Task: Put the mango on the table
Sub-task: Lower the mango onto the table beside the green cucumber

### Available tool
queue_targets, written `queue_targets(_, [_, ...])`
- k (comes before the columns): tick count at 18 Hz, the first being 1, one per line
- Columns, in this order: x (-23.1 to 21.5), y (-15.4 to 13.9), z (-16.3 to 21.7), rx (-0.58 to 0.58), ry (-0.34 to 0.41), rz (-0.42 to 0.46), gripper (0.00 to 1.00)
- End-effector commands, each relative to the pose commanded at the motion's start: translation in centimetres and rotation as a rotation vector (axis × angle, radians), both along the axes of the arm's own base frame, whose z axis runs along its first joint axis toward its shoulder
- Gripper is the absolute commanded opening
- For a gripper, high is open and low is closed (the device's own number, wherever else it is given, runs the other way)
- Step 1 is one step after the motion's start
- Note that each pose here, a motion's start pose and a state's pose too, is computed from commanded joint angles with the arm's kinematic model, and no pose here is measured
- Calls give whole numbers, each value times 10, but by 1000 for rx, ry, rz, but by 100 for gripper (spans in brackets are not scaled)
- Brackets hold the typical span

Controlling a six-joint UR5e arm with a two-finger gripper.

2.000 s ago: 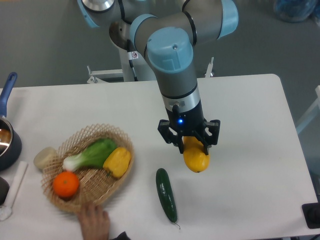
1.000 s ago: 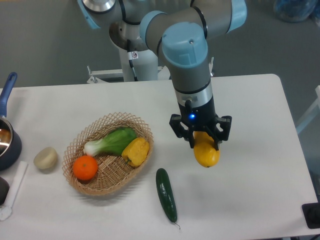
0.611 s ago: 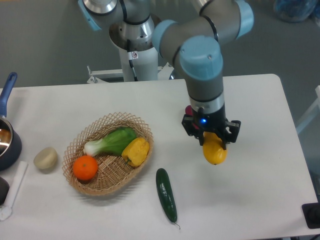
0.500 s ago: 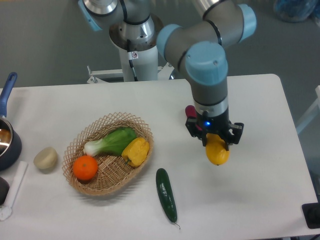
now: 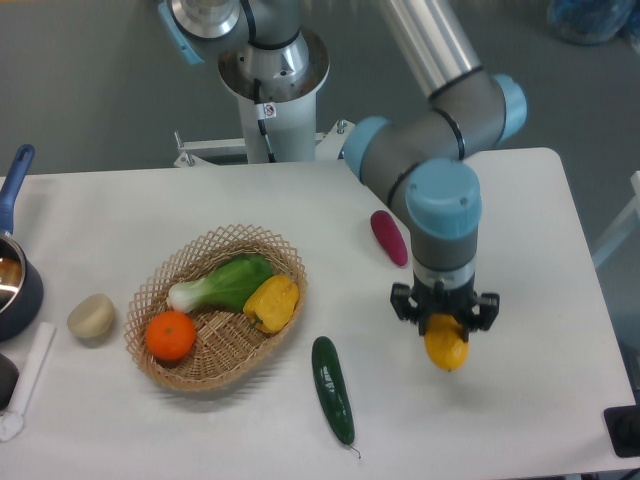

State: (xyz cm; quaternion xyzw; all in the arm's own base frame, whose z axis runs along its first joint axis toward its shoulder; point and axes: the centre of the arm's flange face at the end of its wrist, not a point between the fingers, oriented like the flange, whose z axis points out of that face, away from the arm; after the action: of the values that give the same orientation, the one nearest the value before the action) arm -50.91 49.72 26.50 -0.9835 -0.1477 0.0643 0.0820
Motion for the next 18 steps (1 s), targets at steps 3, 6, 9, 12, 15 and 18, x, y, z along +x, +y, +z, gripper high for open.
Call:
queue_targets(3, [-2, 9, -11, 51, -33, 39, 53])
queue_targets(6, [-1, 11, -21, 51, -52, 84, 53])
queue_targets(9, [1, 15, -31, 47, -69, 112, 53])
queue_targets(12, [3, 15, -37, 41, -78, 112, 53])
queue_targets(15, [7, 18, -41, 39, -85, 121, 53])
queue_targets(18, [11, 22, -45, 35, -91, 118, 53])
